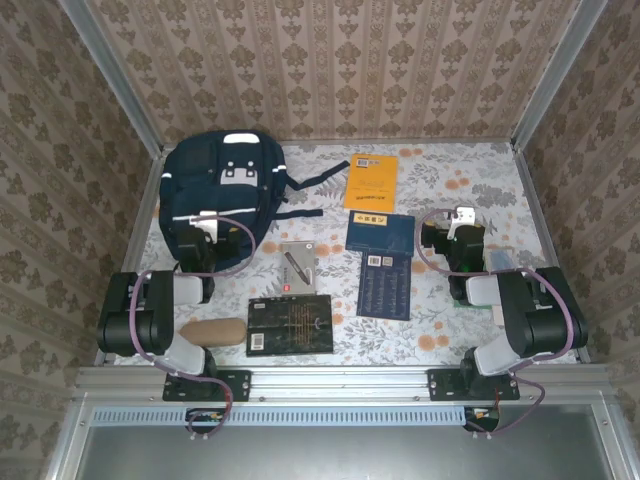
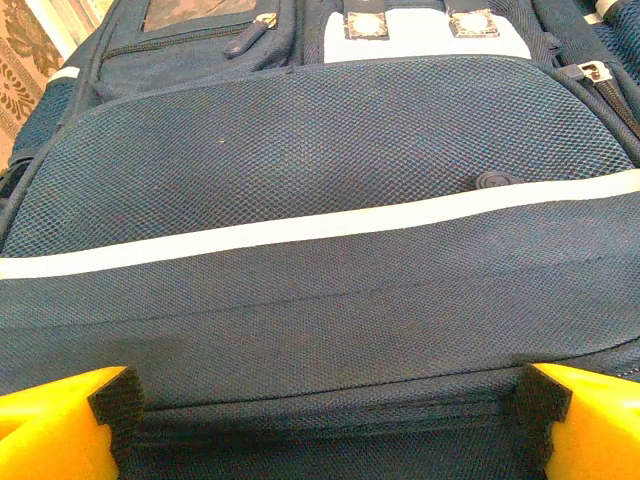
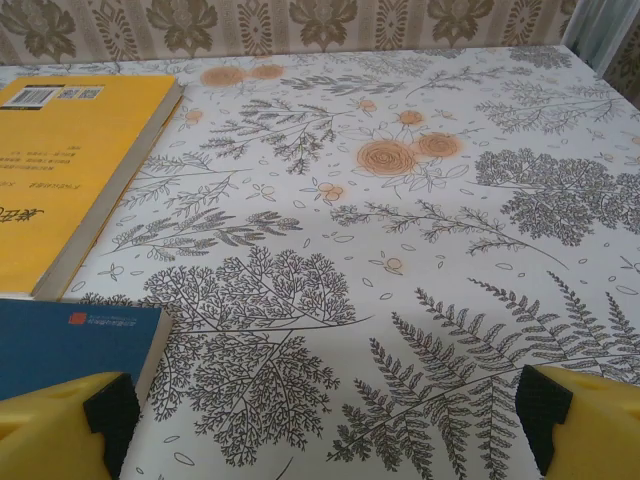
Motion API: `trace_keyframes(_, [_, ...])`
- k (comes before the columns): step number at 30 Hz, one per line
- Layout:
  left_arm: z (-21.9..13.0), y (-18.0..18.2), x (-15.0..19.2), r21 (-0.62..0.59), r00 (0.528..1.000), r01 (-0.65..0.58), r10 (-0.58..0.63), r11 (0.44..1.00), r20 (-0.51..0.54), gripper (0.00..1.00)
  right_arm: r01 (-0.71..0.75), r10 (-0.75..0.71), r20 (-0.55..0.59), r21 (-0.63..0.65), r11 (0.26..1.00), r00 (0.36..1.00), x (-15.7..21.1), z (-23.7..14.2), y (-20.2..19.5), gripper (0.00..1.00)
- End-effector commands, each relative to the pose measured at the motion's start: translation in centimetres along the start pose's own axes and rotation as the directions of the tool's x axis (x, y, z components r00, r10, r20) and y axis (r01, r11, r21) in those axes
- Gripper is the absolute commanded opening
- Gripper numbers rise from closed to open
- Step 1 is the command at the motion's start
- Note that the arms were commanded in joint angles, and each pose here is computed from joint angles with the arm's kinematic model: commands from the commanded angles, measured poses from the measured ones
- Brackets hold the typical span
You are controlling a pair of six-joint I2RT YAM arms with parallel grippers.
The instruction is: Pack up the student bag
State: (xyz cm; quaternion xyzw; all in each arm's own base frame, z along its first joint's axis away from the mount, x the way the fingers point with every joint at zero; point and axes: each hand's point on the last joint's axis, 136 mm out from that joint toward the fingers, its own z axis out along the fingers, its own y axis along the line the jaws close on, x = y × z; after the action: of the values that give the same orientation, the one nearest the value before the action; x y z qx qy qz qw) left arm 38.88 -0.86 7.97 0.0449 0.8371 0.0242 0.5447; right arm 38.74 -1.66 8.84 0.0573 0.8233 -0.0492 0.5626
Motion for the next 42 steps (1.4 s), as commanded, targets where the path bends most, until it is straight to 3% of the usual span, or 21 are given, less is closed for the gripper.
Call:
trace_keyframes(1, [0.3, 0.1, -1.8, 0.007, 0.998, -0.014, 0.014, 1.0, 0.054, 1.0, -0.021, 0.02, 0.043, 0.022, 1.0, 0.999, -1.5, 0.4, -0.4, 1.0])
trace_keyframes(30, [0.4, 0.4, -1.9, 0.013, 0.999, 0.004, -0.004, 1.0, 0.049, 1.0, -0.021, 0.02, 0.04, 0.022, 1.0, 0.999, -1.4, 0.4, -0.4, 1.0])
trace_keyframes(34, [0.1, 1.2, -3.5, -0.032, 1.0, 0.009, -0.01, 0.999, -0.022, 1.0, -0.028, 0.027, 0.049, 0.032, 0.999, 0.998, -1.7, 0.2, -0.6, 1.0])
trace_keyframes(42, [-4.1, 3.5, -8.5, -0.156, 0.964, 0.234, -0.25, 0.96, -0.095, 1.0, -0.1, 0.092, 0.058, 0.144, 0.984, 0.994, -6.3, -3.1, -3.0, 1.0])
